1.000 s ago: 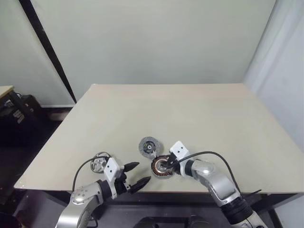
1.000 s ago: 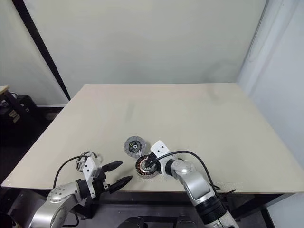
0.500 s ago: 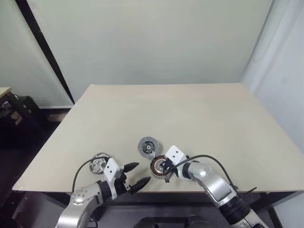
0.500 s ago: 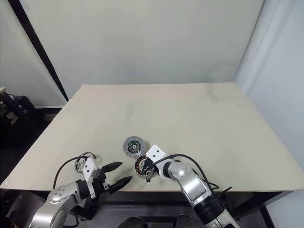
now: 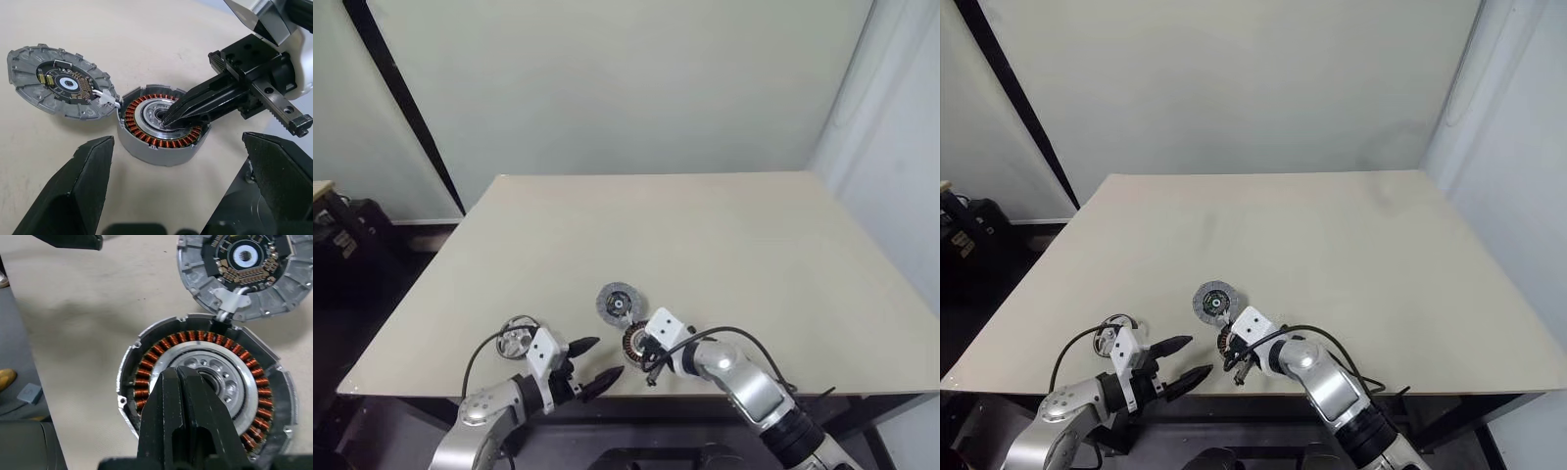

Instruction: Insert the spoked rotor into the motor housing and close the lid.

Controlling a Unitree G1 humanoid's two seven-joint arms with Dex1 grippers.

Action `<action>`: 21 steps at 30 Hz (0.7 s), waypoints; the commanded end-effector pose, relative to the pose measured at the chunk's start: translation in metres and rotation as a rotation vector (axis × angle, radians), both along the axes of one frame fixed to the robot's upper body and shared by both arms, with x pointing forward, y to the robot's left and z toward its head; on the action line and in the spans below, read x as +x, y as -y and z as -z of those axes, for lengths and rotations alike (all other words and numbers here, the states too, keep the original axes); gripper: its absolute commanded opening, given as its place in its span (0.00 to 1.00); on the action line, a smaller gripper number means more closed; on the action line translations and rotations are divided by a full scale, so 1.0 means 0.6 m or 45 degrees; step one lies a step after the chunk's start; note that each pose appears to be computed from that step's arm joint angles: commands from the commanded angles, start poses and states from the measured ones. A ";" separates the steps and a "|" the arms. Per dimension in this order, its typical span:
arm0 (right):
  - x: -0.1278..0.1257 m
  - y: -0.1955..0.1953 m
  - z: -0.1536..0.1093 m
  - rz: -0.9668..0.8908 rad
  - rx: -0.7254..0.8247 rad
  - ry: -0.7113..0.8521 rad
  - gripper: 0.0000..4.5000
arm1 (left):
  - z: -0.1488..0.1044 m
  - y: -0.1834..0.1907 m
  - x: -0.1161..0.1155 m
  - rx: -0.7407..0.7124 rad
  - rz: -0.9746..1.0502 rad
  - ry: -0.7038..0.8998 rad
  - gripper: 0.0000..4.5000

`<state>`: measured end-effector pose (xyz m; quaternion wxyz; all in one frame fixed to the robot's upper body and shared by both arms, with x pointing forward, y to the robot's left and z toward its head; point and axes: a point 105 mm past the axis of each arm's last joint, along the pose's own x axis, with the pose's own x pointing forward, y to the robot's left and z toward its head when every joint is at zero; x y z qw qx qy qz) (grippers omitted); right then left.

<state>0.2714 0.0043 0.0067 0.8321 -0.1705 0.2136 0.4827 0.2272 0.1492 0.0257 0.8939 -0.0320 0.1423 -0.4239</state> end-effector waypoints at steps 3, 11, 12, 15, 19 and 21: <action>0.014 -0.005 -0.028 0.007 0.048 0.060 0.00 | -0.014 -0.001 0.005 0.001 -0.006 0.059 1.00; 0.032 0.002 -0.044 0.041 0.058 0.099 0.00 | -0.014 0.001 0.006 -0.003 -0.004 0.061 1.00; 0.031 0.003 -0.041 0.038 0.046 0.096 0.00 | -0.014 0.001 0.007 -0.004 -0.003 0.062 1.00; 0.023 0.008 -0.024 0.018 -0.011 0.069 0.00 | -0.014 0.001 0.007 -0.005 -0.002 0.063 1.00; 0.013 0.021 -0.001 -0.008 -0.101 0.036 0.00 | -0.014 0.001 0.006 -0.005 -0.003 0.063 1.00; 0.007 0.025 0.004 -0.022 -0.128 0.017 0.00 | -0.014 0.001 0.006 -0.004 -0.005 0.062 1.00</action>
